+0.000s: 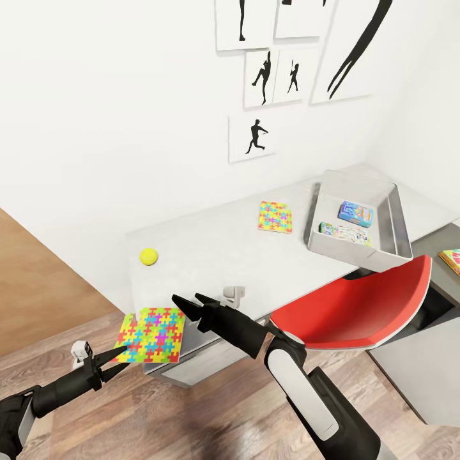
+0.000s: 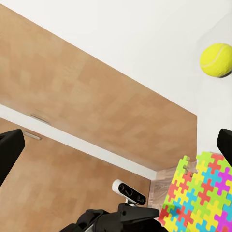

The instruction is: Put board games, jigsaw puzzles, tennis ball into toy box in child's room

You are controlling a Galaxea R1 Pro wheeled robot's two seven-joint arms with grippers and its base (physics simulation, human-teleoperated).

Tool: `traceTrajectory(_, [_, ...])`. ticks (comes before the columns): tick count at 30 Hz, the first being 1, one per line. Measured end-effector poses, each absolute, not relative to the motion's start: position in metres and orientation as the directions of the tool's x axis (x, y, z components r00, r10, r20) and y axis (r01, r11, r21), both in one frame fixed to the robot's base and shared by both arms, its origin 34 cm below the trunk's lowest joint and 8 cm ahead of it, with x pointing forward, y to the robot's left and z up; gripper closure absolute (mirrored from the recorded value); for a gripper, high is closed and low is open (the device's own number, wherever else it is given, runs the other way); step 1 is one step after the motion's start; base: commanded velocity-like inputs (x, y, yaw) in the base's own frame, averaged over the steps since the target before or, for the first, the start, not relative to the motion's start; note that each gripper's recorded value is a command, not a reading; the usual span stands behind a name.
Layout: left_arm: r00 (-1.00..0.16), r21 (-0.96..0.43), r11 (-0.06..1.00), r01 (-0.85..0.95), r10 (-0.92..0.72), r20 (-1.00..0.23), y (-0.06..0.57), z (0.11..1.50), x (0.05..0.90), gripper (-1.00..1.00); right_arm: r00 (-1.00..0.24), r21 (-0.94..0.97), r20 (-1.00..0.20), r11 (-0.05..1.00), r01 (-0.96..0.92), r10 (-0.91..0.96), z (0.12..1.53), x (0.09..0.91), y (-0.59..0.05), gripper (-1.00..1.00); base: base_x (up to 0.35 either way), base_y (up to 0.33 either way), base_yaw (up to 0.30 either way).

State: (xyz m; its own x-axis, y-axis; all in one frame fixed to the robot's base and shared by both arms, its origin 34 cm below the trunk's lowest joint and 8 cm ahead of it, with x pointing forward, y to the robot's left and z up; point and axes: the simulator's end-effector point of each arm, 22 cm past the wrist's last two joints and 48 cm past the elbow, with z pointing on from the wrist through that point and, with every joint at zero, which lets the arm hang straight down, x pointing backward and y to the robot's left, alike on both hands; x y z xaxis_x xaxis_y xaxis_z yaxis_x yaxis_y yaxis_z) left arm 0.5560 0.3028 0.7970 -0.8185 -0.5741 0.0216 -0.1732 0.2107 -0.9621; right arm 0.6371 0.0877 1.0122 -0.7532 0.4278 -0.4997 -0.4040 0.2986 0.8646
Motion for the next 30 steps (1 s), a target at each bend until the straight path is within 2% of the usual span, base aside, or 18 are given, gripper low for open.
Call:
traceTrajectory(7, [-0.818, -0.962, 0.211, -0.173, -0.574, 0.022, 0.3028, 0.797, 0.5561, -1.0, -0.753, 0.865, -0.5, 0.299, -0.403, 0.428, 1.0119, 0.637, 0.0878, -1.0, 0.0, 0.0, 0.0])
traceTrajectory(8, [-0.819, -0.962, 0.211, -0.173, -0.574, 0.022, 0.3028, 0.797, 0.556, 1.0, -0.753, 0.865, -0.5, 0.299, -0.404, 0.427, 1.012, 0.637, 0.0878, -1.0, 0.0, 0.0, 0.0])
traceTrajectory(30, [-0.813, -0.964, 0.205, -0.169, -0.581, 0.019, 0.3042, 0.7988, 0.5579, 1.0, -0.753, 0.865, -0.499, 0.299, -0.403, 0.428, 1.0119, 0.637, 0.0878, -1.0, 0.0, 0.0, 0.0])
